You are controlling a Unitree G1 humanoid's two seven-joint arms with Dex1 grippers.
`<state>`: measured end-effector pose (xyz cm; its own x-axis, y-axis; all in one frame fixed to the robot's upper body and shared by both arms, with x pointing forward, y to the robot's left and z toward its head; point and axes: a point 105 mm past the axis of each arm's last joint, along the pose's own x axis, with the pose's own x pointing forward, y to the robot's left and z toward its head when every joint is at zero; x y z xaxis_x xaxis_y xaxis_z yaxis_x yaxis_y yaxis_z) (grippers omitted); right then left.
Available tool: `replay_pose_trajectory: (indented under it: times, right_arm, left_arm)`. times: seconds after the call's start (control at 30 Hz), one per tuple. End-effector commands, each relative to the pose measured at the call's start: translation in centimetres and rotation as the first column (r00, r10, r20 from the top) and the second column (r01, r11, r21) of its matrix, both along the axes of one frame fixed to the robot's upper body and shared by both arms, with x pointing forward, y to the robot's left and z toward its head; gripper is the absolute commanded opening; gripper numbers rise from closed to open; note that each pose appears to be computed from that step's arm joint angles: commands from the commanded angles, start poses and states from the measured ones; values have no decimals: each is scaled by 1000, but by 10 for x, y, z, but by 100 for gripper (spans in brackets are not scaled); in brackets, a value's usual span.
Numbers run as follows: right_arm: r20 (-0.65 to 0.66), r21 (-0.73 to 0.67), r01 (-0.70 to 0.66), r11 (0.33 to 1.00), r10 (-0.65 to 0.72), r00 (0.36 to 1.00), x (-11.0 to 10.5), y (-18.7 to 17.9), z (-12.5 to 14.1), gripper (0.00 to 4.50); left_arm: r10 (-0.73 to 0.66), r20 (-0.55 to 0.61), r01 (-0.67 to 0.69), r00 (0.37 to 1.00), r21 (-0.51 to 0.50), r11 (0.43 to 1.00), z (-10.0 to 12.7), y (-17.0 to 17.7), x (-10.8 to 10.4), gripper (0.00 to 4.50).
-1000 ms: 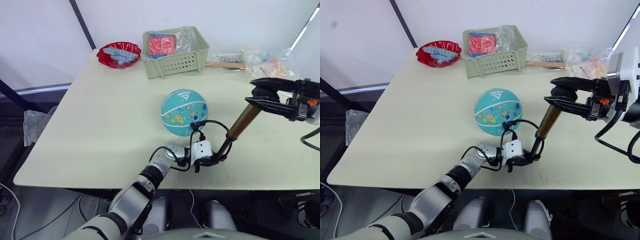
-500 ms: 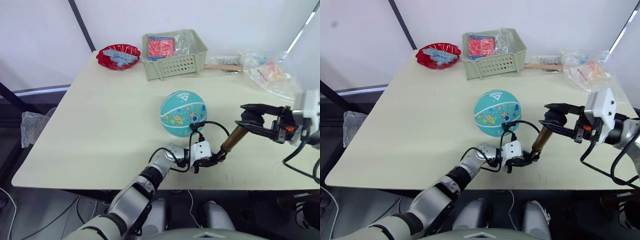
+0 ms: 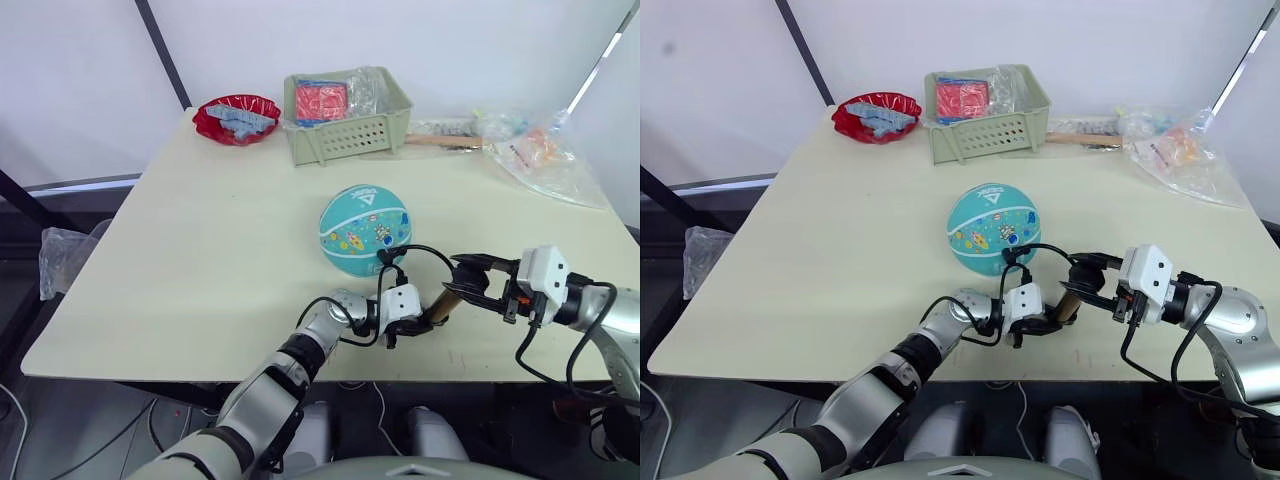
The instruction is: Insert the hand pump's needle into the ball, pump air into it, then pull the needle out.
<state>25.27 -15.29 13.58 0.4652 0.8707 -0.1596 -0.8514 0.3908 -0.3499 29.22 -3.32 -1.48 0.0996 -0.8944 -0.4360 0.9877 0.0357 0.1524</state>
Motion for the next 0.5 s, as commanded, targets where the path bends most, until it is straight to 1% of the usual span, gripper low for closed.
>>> replay_pose_trajectory:
  times: [0.03,0.23,0.43,0.5]
  right_arm:
    - [-92,-16,19,1000,-20,996,-2,-4,-18,158]
    - [-19,24,21,1000,-20,1000,1,-4,18,158]
    - [85,69,18,997,-24,996,0,-14,85,158]
    - [105,79,19,997,-27,994,-2,-18,102,158]
  left_arm:
    - [53,-123,-28,991,195,980,-51,34,-17,108]
    - [56,-124,-32,991,193,981,-51,34,-17,108]
    - [57,-125,-32,990,191,981,-51,35,-17,108]
    - [55,-126,-30,990,192,981,-51,35,-17,108]
